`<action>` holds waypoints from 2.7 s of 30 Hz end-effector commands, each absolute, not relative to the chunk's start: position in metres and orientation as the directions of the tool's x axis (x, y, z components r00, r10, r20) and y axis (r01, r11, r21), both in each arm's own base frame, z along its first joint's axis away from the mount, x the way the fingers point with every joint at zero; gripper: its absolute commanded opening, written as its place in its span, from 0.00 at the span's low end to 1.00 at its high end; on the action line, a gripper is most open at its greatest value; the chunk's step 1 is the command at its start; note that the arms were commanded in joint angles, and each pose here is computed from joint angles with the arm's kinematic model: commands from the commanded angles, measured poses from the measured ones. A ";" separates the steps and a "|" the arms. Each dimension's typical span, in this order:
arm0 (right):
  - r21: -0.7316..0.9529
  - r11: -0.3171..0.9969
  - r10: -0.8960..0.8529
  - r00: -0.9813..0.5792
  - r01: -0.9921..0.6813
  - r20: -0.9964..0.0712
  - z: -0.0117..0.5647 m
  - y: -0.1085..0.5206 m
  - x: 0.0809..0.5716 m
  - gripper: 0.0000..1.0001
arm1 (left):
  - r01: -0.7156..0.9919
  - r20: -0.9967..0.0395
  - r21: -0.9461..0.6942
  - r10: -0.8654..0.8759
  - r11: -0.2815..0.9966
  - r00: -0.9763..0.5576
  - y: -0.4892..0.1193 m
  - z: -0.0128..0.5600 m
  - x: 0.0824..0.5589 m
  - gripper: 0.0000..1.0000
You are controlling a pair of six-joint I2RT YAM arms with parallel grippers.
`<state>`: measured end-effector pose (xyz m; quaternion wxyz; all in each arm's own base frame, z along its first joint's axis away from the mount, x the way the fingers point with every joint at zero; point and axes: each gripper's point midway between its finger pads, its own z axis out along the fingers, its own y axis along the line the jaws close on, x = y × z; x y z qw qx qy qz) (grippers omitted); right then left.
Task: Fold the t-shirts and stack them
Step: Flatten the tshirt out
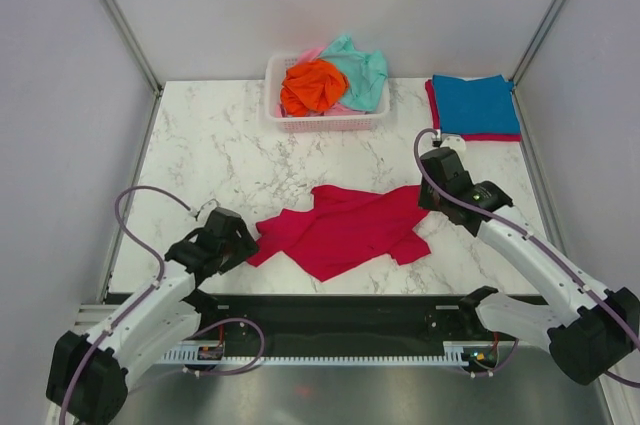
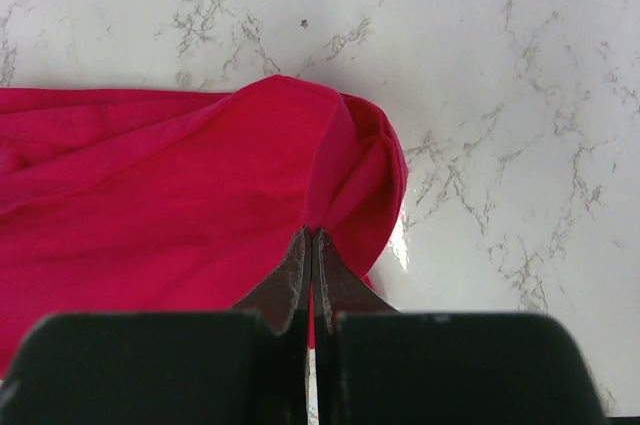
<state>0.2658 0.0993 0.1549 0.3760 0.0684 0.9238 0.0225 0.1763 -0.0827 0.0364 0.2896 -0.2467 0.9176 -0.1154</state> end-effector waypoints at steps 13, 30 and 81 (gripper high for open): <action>0.134 0.988 0.152 -0.686 0.080 -0.712 0.157 0.103 0.263 0.00 | -0.309 -0.473 -0.505 -0.558 0.806 -0.682 -0.114 0.044 0.193 0.02; 0.227 0.912 0.224 -0.048 -0.341 -0.973 0.464 0.095 0.210 0.00 | 0.410 -0.946 -0.244 -0.310 0.879 0.101 -0.080 0.479 0.169 0.02; -0.134 0.955 0.063 -0.624 0.264 -0.778 0.203 0.028 0.408 0.98 | 0.235 -0.736 -0.208 0.007 0.949 -0.677 -0.114 0.239 0.469 1.00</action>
